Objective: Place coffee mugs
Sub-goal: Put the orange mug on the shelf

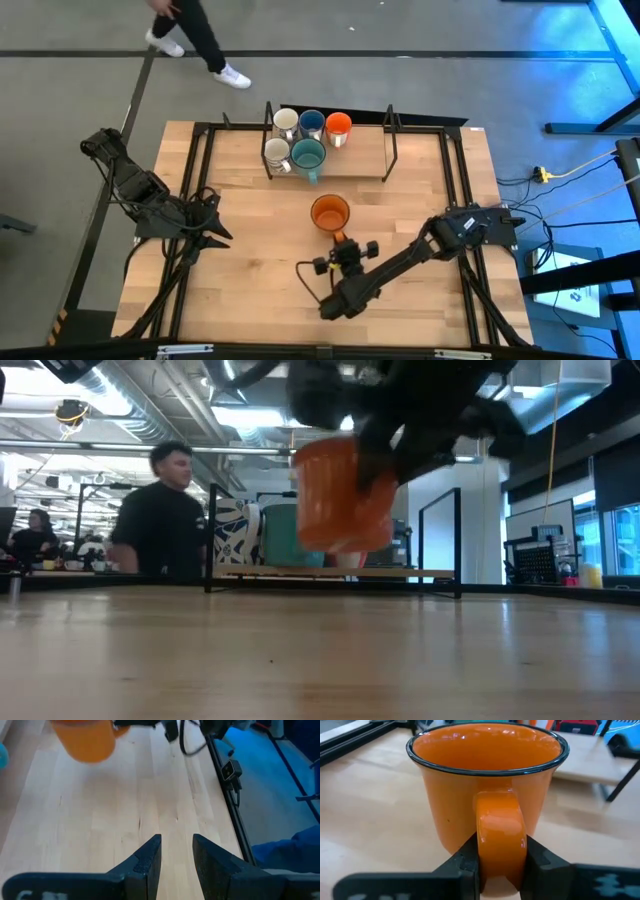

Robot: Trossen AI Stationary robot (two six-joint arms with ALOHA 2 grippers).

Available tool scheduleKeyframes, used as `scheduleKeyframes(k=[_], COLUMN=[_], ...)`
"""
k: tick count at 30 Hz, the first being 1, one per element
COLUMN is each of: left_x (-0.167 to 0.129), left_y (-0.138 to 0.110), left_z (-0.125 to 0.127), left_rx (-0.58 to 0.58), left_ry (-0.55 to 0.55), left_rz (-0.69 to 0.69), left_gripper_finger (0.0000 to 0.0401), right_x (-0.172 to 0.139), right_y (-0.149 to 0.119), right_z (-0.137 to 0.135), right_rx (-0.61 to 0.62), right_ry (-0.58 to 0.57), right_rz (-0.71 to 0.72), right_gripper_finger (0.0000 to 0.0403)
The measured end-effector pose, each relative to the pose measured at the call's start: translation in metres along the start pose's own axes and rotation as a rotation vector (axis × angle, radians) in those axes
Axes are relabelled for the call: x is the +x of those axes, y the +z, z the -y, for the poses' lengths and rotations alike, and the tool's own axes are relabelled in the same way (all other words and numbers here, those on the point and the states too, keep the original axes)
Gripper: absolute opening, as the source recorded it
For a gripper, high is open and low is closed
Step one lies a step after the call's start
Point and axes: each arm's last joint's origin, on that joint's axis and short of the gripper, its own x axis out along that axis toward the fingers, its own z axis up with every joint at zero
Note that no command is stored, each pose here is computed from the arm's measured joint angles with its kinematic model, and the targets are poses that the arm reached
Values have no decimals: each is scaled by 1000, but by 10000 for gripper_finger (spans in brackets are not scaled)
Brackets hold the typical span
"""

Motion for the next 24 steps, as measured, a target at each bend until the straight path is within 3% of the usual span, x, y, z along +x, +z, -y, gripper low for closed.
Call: scheduleKeyframes(k=[13,19,24], left_x=[0,0,0], left_y=[1,1,1], left_z=[-1,-2,-2], left_rx=[6,7,7], left_ry=[37,53,55], left_rz=[24,34,35], left_gripper_finger=[105,105,105], right_x=[24,53,83], right_y=[40,45,56], right_z=[70,74,67], right_rx=[54,135,107], right_ry=[-65,-93,-107], right_rz=[21,36,69], right_gripper_finger=[64,64,64])
